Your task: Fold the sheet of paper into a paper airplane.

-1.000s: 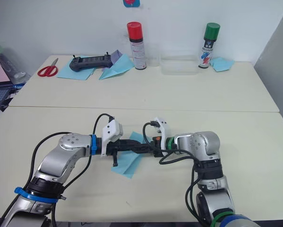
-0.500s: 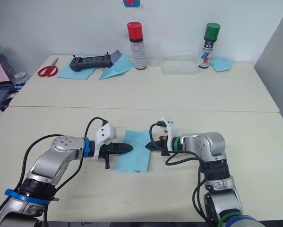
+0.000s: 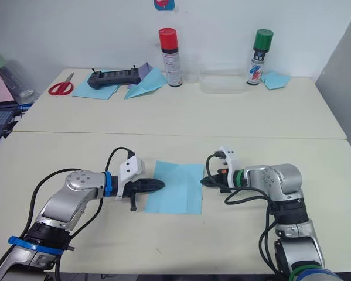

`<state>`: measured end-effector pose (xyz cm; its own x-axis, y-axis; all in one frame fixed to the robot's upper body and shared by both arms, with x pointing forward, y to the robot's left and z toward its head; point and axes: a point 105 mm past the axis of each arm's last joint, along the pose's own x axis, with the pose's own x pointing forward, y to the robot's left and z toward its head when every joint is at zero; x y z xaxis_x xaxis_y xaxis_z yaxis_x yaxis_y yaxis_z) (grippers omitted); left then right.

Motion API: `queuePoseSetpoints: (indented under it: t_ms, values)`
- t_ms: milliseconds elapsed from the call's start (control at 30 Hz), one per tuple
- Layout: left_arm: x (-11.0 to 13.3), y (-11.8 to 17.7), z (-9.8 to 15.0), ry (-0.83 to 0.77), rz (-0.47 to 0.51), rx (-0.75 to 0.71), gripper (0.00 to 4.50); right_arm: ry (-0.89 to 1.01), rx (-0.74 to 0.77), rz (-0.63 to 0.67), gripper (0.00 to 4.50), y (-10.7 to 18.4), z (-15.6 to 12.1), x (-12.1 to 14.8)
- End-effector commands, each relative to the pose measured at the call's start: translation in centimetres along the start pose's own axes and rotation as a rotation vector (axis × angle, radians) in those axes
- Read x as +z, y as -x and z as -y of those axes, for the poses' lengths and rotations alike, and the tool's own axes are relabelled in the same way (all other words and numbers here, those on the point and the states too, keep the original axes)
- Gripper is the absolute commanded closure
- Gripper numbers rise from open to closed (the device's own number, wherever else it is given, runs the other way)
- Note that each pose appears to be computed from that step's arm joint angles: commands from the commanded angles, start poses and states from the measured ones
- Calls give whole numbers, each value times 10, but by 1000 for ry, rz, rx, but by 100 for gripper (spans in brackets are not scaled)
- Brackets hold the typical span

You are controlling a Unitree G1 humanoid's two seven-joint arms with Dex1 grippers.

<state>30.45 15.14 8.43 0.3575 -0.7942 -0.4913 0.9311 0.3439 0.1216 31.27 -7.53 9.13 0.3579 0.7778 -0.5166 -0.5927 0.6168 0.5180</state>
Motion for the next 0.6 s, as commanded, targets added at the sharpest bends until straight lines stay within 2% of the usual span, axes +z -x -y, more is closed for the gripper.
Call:
queuePoseSetpoints:
  t_ms: [33, 300, 400, 533, 600]
  values:
    - [-13, -6, 4, 16, -52, -21, 450, 46, -25, 21, 444, 0, 3, 1]
    - [-12, -7, 4, 2, -51, -23, 450, 62, -46, 24, 444, 3, 8, -1]
    - [-11, -8, 5, -3, -52, -25, 450, 125, -96, 65, 444, 14, 16, 8]
    - [-11, -9, 6, -7, -52, -30, 450, 310, -126, 146, 444, 30, 14, 30]
    - [-12, -10, 7, -10, -53, -33, 450, 443, -104, 219, 444, 38, 1, 45]
